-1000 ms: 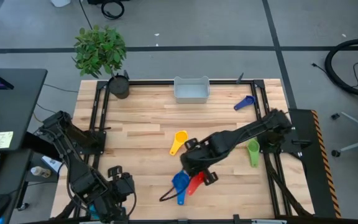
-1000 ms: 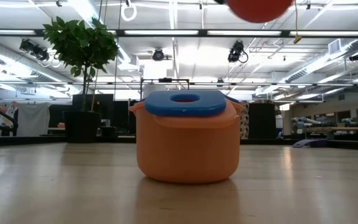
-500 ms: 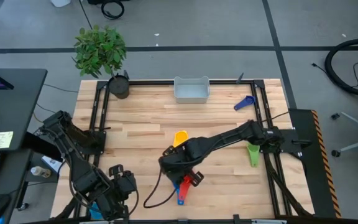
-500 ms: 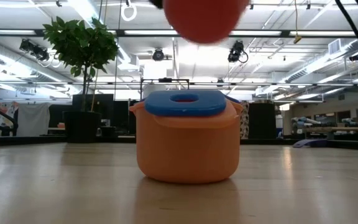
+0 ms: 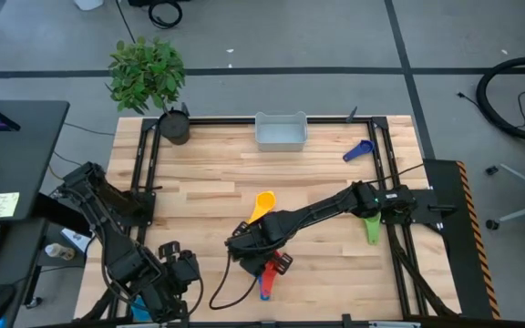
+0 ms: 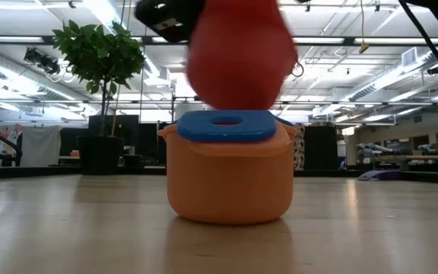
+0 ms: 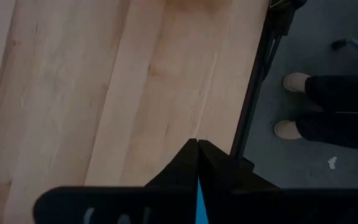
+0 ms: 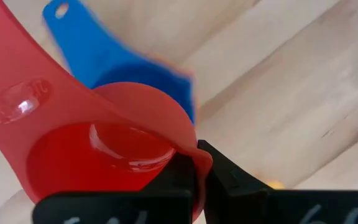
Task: Nest measuring cups in basket
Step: Stack the red measuring cup on top of the blue measuring cup, then stack the light blue measuring cup on top of the red measuring cup
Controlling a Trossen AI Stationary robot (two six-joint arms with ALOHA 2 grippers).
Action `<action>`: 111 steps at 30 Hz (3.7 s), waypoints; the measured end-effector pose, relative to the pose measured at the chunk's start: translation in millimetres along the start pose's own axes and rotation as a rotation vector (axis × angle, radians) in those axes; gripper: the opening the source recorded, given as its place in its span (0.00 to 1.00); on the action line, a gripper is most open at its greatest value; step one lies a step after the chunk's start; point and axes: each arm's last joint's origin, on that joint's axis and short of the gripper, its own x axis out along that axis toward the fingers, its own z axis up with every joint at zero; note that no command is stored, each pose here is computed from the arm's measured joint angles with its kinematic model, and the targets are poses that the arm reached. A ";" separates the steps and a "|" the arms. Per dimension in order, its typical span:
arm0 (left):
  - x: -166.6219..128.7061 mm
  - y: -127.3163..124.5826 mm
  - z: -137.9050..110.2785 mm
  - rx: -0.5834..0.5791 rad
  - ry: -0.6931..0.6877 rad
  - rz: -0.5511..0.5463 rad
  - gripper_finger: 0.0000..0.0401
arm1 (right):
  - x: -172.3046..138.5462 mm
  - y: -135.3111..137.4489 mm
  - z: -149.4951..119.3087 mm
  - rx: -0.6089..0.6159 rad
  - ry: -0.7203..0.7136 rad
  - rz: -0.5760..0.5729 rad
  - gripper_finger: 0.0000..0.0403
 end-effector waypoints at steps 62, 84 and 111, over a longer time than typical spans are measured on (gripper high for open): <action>0.1 -0.3 0.4 -0.027 -0.002 -0.004 0.04 | 43.3 -1.6 -28.1 0.007 0.127 0.102 0.28; -0.1 -0.9 -2.4 -0.017 0.089 -0.037 0.04 | -63.4 10.2 -20.6 0.065 0.173 -0.174 0.30; -23.7 -24.7 -83.8 -0.785 0.151 -0.023 0.08 | -258.0 96.0 -65.6 0.459 -0.335 -0.342 0.30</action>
